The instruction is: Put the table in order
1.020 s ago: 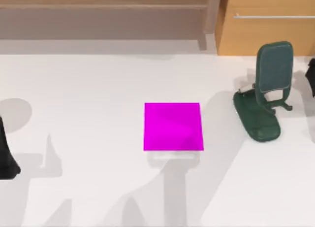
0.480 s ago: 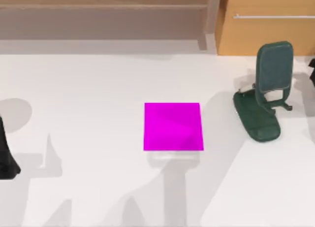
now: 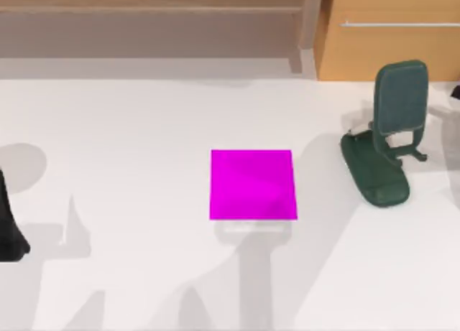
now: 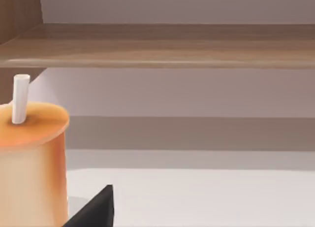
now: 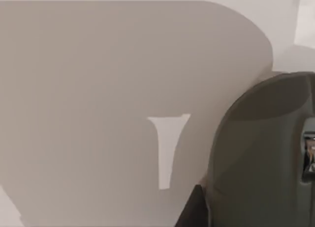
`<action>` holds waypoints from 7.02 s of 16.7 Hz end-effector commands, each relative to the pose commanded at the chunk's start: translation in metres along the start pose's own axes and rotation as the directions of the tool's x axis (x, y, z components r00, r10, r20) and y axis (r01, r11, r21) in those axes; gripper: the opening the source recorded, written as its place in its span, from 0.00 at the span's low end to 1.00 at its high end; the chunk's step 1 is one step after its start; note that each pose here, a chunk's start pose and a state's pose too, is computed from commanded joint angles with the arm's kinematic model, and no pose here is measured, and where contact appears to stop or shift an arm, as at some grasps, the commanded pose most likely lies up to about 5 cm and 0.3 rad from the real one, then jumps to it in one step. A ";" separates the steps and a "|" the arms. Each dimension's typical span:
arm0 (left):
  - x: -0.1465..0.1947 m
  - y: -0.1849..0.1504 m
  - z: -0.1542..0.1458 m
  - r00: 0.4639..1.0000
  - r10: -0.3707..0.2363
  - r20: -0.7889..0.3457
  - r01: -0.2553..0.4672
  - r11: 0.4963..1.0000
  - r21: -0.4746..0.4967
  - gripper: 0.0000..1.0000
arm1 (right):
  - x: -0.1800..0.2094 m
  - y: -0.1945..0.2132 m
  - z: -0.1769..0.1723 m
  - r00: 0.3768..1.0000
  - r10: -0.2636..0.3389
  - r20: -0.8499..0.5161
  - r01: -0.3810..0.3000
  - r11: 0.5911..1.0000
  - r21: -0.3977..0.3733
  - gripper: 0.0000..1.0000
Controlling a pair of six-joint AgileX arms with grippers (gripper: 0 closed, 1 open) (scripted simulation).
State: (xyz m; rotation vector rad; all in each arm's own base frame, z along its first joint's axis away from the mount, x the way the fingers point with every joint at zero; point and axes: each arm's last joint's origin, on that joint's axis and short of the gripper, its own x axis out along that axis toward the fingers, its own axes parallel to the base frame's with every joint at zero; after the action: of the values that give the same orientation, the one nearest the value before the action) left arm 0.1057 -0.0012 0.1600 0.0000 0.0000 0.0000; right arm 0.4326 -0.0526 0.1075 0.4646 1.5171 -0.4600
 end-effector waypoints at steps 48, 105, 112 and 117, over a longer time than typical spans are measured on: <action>0.000 0.000 0.000 1.000 0.000 0.000 0.000 1.000 0.000 1.00 | -0.037 0.266 -0.237 1.000 0.006 0.009 0.000 0.837 -0.547 0.00; 0.000 0.000 0.000 1.000 0.000 0.000 0.000 1.000 0.000 1.00 | -0.196 -0.019 -0.140 0.874 0.296 0.386 -0.148 0.917 -0.370 1.00; 0.000 0.000 0.000 1.000 0.000 0.000 0.000 1.000 0.000 1.00 | -0.093 -0.128 -0.198 0.991 0.047 0.124 -0.024 0.984 -0.178 1.00; 0.000 0.000 0.000 1.000 0.000 0.000 0.000 1.000 0.000 1.00 | -0.071 -0.149 -0.217 1.000 0.004 0.025 -0.001 0.992 -0.130 1.00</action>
State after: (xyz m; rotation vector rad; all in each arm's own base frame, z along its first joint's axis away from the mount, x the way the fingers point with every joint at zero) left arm 0.1057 -0.0012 0.1600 0.0000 0.0000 0.0000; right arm 0.1689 -0.0550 0.1771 0.3578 1.5114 -0.3615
